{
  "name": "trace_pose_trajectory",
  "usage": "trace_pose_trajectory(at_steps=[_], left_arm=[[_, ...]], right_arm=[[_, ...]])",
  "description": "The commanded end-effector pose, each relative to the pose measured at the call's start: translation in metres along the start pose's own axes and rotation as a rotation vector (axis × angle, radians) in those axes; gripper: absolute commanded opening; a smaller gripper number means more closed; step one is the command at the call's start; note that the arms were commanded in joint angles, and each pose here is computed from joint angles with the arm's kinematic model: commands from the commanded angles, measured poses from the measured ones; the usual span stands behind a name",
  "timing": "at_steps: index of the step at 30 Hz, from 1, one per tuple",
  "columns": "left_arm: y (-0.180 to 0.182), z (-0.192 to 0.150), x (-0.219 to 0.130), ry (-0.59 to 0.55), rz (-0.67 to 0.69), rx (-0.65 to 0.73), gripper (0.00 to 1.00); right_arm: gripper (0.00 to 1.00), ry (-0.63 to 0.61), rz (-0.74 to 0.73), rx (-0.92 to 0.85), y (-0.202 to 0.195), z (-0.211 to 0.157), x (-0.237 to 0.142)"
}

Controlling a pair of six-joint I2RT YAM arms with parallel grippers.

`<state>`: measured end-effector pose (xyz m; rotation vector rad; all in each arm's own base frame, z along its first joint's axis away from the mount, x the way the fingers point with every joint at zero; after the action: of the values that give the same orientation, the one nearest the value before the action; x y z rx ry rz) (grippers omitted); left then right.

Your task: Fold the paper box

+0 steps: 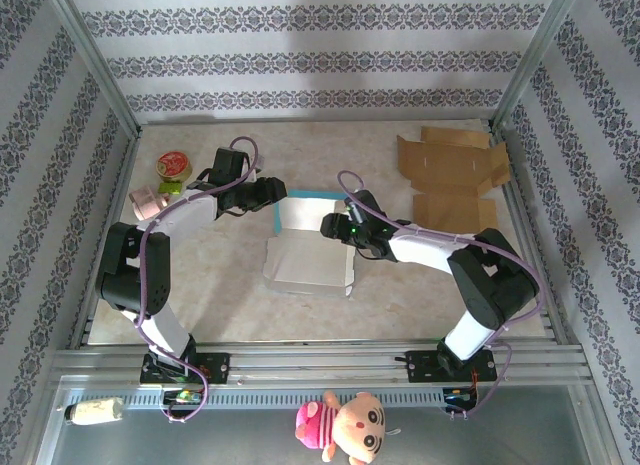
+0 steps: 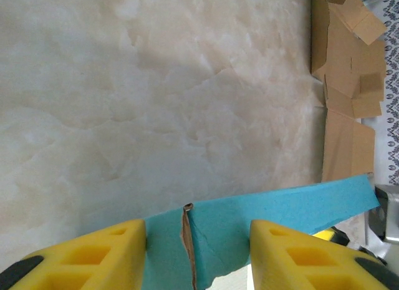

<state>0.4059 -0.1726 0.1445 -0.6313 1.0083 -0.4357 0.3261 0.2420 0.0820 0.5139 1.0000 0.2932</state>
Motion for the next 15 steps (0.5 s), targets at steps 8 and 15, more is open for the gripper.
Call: trace_pose_trajectory(at_steps=[8, 15], left_arm=[[-0.004, -0.008, -0.002, 0.000, 0.005, 0.026, 0.45], [-0.006, -0.006, -0.004, -0.004, 0.007, 0.036, 0.46]], right_arm=[[0.73, -0.190, -0.191, -0.304, -0.027, 0.020, -0.081], [0.59, -0.220, -0.362, -0.422, -0.041, 0.046, -0.056]])
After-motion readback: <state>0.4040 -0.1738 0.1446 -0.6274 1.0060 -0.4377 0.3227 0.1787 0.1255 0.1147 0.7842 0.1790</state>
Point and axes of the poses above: each hand's point on the last joint's axis, 136 mm out from that joint toward the fingers, its own x axis out along the fingers, its own y axis along the line the jaws close on, z = x × y, the point moved 2 cm from there along -x, back along the fingers, and after that the axes turned 1 degree about x, right-handed, at the moved point
